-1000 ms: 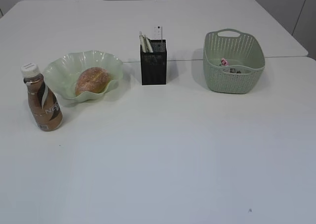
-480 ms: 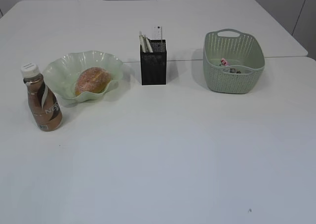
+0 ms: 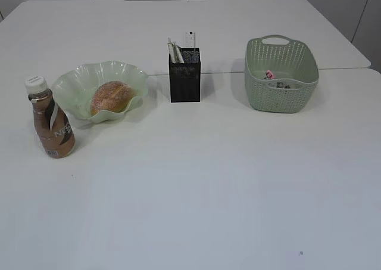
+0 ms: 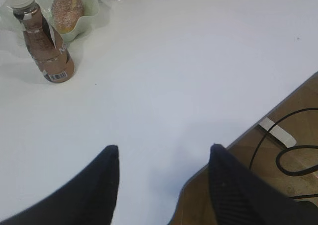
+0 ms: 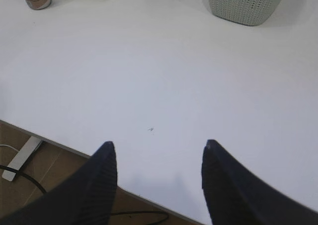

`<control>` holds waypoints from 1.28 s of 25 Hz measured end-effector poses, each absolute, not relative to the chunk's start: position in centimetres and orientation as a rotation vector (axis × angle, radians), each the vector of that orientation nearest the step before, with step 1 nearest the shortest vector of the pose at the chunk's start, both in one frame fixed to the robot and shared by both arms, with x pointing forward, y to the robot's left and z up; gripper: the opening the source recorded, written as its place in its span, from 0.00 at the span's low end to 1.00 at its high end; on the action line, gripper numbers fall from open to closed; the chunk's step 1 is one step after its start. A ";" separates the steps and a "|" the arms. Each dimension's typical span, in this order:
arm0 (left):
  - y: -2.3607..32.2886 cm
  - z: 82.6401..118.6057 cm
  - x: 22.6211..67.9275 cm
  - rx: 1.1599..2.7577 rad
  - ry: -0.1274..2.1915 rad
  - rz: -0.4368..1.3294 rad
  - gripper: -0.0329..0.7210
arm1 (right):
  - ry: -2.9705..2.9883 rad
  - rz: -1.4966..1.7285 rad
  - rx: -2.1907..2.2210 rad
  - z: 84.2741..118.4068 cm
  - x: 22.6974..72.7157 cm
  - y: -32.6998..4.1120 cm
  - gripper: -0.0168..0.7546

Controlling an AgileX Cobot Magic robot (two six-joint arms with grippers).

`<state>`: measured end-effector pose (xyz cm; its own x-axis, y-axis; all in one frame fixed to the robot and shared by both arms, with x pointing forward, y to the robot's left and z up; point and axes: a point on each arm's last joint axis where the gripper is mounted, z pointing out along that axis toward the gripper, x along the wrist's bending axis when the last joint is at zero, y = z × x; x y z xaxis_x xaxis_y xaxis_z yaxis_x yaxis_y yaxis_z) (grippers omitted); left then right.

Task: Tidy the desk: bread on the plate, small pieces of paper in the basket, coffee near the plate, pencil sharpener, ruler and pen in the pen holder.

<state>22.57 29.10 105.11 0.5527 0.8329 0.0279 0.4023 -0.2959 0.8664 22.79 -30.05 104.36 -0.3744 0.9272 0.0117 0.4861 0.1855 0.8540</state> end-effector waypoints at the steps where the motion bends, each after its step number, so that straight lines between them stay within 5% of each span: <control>1: 29.1 105.1 22.6 1.907 1.003 0.616 0.58 | 1.944 1.102 1.321 104.4 22.8 -30.0 0.59; 32: 28.7 105.1 23.0 1.721 1.384 0.834 0.51 | 1.563 0.892 1.632 104.4 22.9 -29.6 0.59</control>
